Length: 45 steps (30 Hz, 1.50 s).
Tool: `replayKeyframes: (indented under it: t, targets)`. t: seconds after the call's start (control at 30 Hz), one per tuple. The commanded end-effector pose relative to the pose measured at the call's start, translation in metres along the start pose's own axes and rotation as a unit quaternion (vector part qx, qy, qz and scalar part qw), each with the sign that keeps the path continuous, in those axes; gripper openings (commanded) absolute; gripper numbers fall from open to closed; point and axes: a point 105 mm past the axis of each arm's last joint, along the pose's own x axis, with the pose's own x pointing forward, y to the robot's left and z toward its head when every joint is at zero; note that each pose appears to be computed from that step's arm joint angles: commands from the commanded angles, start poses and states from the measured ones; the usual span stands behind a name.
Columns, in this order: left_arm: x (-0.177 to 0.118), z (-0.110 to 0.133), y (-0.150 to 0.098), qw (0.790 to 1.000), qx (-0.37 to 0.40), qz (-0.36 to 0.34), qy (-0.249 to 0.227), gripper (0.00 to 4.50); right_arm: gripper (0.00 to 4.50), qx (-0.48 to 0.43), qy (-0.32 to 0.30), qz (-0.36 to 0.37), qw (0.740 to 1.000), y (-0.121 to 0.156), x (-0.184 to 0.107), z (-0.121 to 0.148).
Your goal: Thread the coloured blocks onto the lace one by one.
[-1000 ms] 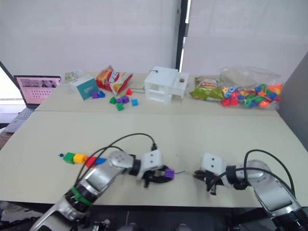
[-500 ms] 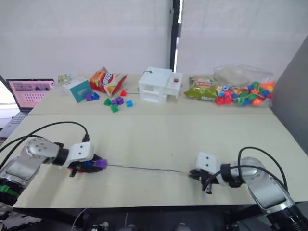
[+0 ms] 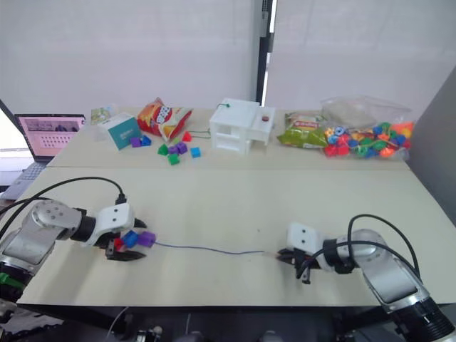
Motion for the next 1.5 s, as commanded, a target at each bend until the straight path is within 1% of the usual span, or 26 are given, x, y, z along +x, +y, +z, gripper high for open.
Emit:
replayKeyframes:
  t: [0.03,0.13,0.2,0.27,0.37,0.47,0.57,0.73,0.87,0.93,1.03,1.13,1.27,1.33,1.37,1.43,1.5]
  targets:
    - [-0.02,0.024,0.013,0.998,0.041,-0.019,0.046,4.3,0.0,-0.014,-0.011,-0.004,1.0,-0.005,0.002,0.01]
    - [-0.025,0.031,0.01,0.99,0.083,-0.062,0.093,4.3,0.0,-0.014,-0.018,-0.003,1.0,-0.004,0.007,0.013]
    - [-0.027,0.032,0.011,0.982,0.11,-0.078,0.133,4.3,0.0,-0.014,-0.024,-0.004,1.0,-0.004,0.01,0.015]
    - [-0.025,0.04,0.011,0.976,0.133,-0.092,0.149,4.3,0.0,-0.014,-0.03,-0.007,0.999,-0.004,0.014,0.019]
    - [-0.015,0.049,0.008,0.971,0.137,-0.113,0.16,4.3,0.0,-0.011,-0.036,-0.011,0.999,-0.001,0.017,0.022]
    - [-0.006,0.049,0.006,0.967,0.132,-0.126,0.177,4.3,0.0,-0.007,-0.035,-0.013,0.999,0.002,0.017,0.021]
    - [0.003,0.04,0.003,0.959,0.133,-0.132,0.212,4.3,0.0,-0.001,-0.035,-0.019,0.999,0.004,0.015,0.021]
    - [0.019,0.033,0.006,0.952,0.163,-0.111,0.234,4.3,0.0,0.006,-0.032,-0.026,0.999,0.005,0.012,0.021]
    - [0.027,0.029,0.0,0.949,0.175,-0.117,0.236,4.3,0.0,0.009,-0.03,-0.028,0.999,0.006,0.011,0.021]
    - [0.029,0.023,-0.006,0.943,0.184,-0.127,0.246,4.3,0.0,0.011,-0.03,-0.028,0.999,0.006,0.011,0.021]
    - [0.031,0.018,-0.01,0.941,0.182,-0.135,0.251,4.3,0.0,0.011,-0.029,-0.027,0.999,0.006,0.01,0.021]
    - [0.031,0.016,-0.015,0.94,0.179,-0.144,0.253,3.53,0.0,0.011,-0.026,-0.027,0.999,0.006,0.01,0.021]
    - [0.032,0.015,-0.014,0.939,0.179,-0.146,0.255,2.14,0.0,0.011,-0.022,-0.027,0.999,0.006,0.008,0.019]
    - [0.033,0.015,-0.014,0.939,0.177,-0.147,0.255,1.51,0.0,0.009,-0.017,-0.028,0.999,0.004,0.006,0.017]
    - [0.033,0.015,-0.013,0.939,0.175,-0.147,0.256,1.39,0.0,0.009,-0.003,-0.039,0.999,-0.001,0.0,0.01]
    - [0.033,0.015,-0.014,0.94,0.172,-0.147,0.256,1.39,0.0,0.012,0.024,-0.058,0.998,-0.008,-0.012,-0.002]
    - [0.033,0.015,-0.013,0.94,0.17,-0.147,0.255,1.39,0.0,0.015,0.032,-0.064,0.997,-0.009,-0.017,-0.007]
